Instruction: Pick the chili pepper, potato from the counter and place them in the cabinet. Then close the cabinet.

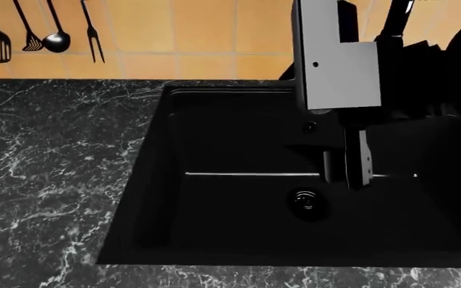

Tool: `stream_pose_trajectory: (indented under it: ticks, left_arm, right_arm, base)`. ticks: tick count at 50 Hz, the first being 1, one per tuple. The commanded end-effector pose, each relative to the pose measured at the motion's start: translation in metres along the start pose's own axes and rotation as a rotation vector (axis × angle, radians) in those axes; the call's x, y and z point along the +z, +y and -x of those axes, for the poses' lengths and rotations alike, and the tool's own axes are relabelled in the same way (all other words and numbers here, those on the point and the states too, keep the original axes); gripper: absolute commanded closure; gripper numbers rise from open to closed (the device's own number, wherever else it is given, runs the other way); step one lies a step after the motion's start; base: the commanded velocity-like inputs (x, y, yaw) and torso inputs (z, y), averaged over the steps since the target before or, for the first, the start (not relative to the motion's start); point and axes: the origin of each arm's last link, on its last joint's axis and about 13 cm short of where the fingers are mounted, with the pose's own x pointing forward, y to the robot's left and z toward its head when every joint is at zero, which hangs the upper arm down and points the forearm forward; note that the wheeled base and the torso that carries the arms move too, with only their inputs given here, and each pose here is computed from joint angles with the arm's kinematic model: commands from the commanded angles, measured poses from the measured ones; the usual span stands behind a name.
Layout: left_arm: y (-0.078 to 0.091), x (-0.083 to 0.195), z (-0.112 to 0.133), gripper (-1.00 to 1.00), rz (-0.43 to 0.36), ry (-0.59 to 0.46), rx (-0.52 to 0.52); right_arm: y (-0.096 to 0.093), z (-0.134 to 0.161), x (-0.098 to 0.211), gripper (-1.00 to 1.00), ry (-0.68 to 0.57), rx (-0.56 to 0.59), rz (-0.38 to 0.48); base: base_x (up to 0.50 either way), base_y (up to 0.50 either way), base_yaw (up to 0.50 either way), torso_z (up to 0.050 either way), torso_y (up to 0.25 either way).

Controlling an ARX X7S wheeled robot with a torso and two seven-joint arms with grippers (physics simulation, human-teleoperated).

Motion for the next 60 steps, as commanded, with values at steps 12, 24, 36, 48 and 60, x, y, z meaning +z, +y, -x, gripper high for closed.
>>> stream_pose_trajectory:
  ticks: [12,24,36,48,60]
  left_arm:
    - [0.000,-0.027,0.024,-1.00,-0.057,0.074,0.005]
    - [-0.007,-0.049,0.031,-1.00,-0.096,0.112,-0.019]
    - [-0.016,-0.070,0.041,-1.00,-0.113,0.136,-0.118]
    - [-0.008,-0.094,0.043,-1.00,-0.166,0.260,-0.175]
    - [0.001,-0.118,0.051,-1.00,-0.138,0.422,-0.236]
  right_arm:
    - [-0.011,-0.005,-0.009,-1.00,0.054,-0.058,-0.110]
    - [-0.020,-0.011,-0.017,-1.00,0.055,-0.110,-0.201]
    - [-0.045,-0.018,-0.025,-1.00,0.064,-0.263,-0.349]
    - [-0.067,-0.025,-0.024,-1.00,0.090,-0.407,-0.437]
    - [-0.063,-0.039,-0.025,-1.00,0.091,-0.452,-0.385]
  base:
    - [-0.39,-0.30,0.00,0.000,-0.001]
    - [-0.39,-0.32,0.00,0.000,-0.002]
    - [-0.39,-0.41,0.00,0.000,-0.001]
    - [-0.37,-0.37,0.00,0.000,-0.001]
    - [-0.07,-0.01,0.00,0.000,-0.001]
